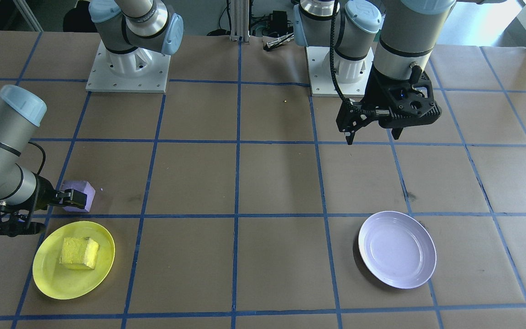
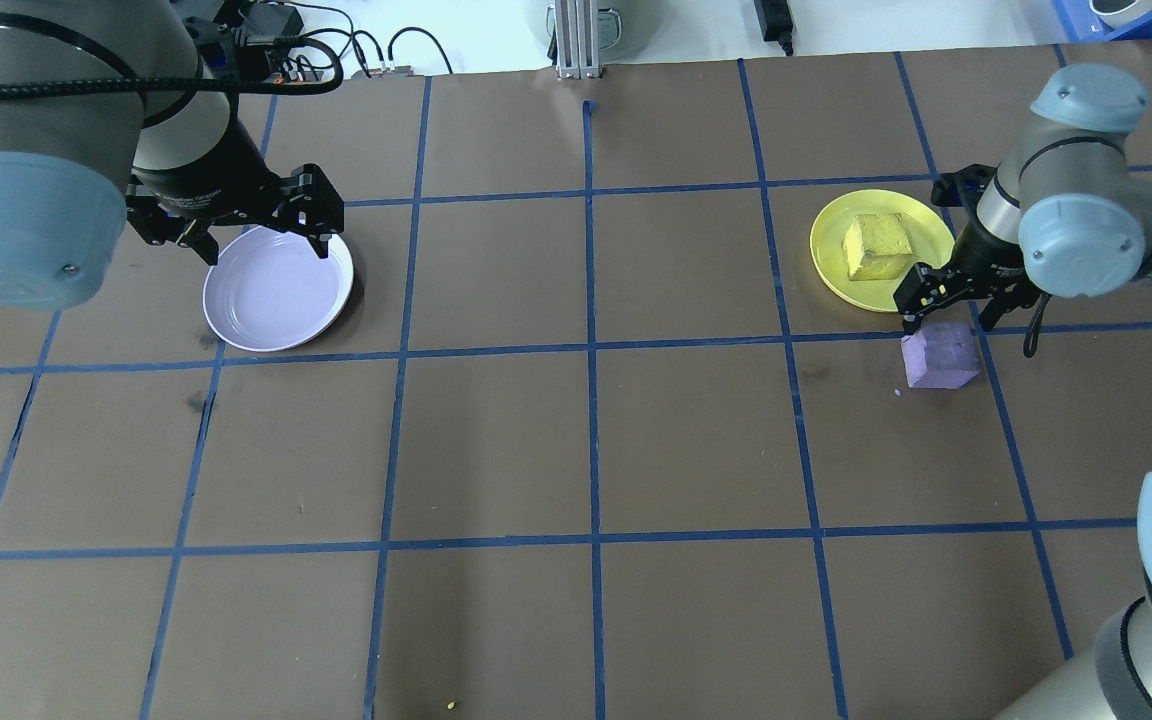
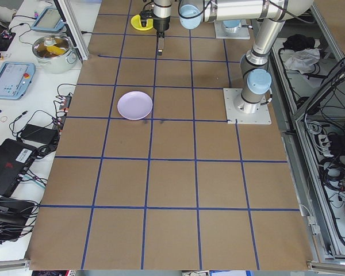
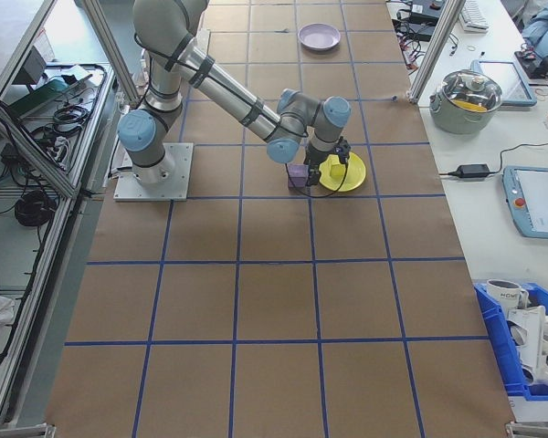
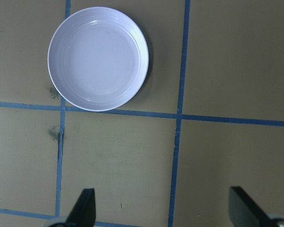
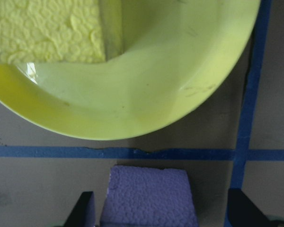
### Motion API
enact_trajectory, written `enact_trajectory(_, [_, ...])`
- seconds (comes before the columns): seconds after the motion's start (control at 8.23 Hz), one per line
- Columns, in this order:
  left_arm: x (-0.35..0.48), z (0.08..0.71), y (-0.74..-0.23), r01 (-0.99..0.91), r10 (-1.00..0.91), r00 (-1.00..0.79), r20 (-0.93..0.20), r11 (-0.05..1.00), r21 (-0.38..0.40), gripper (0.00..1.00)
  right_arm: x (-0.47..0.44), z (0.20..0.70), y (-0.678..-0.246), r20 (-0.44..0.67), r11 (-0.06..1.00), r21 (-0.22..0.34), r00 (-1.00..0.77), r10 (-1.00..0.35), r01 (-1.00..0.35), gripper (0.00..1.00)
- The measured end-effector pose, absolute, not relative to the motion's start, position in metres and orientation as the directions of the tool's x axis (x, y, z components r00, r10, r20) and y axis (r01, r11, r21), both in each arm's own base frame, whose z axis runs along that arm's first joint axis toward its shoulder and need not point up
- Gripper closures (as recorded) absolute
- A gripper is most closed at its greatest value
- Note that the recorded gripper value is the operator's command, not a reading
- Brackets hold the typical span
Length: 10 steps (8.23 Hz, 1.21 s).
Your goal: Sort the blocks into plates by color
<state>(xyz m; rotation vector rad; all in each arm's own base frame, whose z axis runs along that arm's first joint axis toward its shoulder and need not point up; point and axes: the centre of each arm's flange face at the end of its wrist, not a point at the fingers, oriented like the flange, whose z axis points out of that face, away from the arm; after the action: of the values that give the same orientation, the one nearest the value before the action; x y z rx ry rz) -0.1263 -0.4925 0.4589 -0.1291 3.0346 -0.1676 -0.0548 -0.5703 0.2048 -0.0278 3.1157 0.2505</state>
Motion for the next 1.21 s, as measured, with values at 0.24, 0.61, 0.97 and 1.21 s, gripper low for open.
enact_trajectory(0.24, [-0.126,0.459,-0.492,-0.079,-0.09,-0.991,-0.095,0.99,-0.115,0.0,-0.05,0.187,-0.554,-0.015,0.986,0.158,-0.999,-0.04,-0.042,0.66])
enact_trajectory(0.61, [-0.127,0.458,-0.492,-0.079,-0.09,-0.991,-0.095,0.99,-0.115,0.0,-0.043,0.201,-0.545,-0.009,0.987,0.148,-0.998,-0.056,-0.057,0.88])
enact_trajectory(0.97, [-0.126,0.458,-0.493,-0.08,-0.091,-0.991,-0.095,0.99,-0.115,0.0,0.022,0.22,-0.537,0.002,0.987,0.159,-1.0,-0.006,-0.006,0.86])
enact_trajectory(1.21, [-0.126,0.459,-0.493,-0.081,-0.092,-0.991,-0.094,0.99,-0.116,0.0,0.13,0.226,-0.525,0.045,0.986,0.147,-0.997,0.07,0.075,0.8])
